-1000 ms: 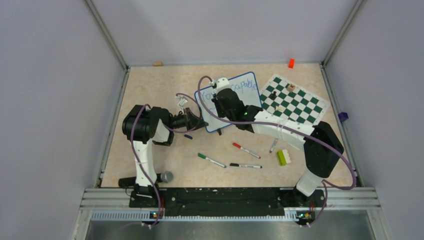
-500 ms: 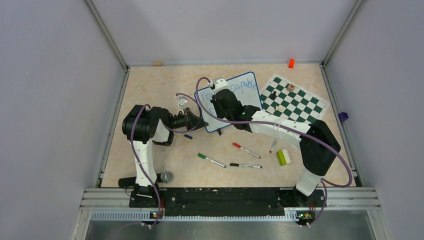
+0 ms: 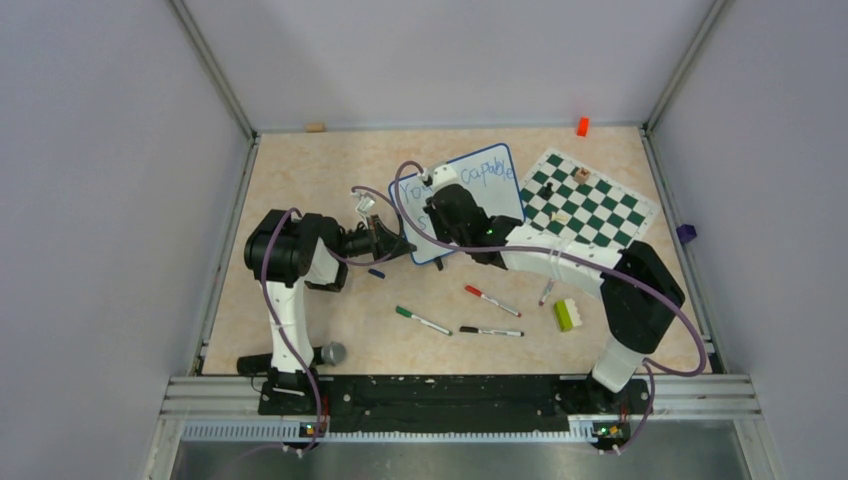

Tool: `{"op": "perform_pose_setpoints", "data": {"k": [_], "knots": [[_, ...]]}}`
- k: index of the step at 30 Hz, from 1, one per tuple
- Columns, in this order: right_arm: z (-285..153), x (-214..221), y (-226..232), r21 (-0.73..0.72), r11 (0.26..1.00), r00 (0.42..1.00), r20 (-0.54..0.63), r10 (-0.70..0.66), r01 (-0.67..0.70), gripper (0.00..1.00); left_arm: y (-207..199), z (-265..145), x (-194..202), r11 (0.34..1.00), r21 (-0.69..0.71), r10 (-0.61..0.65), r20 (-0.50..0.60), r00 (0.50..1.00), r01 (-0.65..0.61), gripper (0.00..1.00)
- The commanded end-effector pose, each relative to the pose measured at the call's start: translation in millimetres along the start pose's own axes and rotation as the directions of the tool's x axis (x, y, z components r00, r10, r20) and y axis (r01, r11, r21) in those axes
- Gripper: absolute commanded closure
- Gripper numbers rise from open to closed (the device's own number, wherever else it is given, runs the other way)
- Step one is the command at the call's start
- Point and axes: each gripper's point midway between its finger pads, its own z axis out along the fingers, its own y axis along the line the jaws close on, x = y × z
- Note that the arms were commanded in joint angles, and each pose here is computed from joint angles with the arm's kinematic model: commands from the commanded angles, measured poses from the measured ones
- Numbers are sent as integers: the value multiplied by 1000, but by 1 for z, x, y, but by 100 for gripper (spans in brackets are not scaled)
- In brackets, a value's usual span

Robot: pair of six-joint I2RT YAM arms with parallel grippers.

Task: Write a sentence on the whiteboard

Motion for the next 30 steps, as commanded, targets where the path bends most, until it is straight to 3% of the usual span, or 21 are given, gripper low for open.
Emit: {"op": "perform_pose_setpoints", "data": {"k": [1, 12, 30], "knots": [[-7, 4, -7, -1, 1000, 1000, -6, 12, -12, 100, -17, 0, -11, 989, 68, 135, 6, 991, -135, 94], [-12, 7, -18, 50, 999, 1000, -13, 4, -3, 100, -17, 0, -12, 988, 67, 136, 8, 991, -136, 94], [-27, -42, -30, 47, 998, 993, 110, 45, -51, 100, -18, 0, -12, 988, 68, 137, 8, 991, -137, 94]]}}
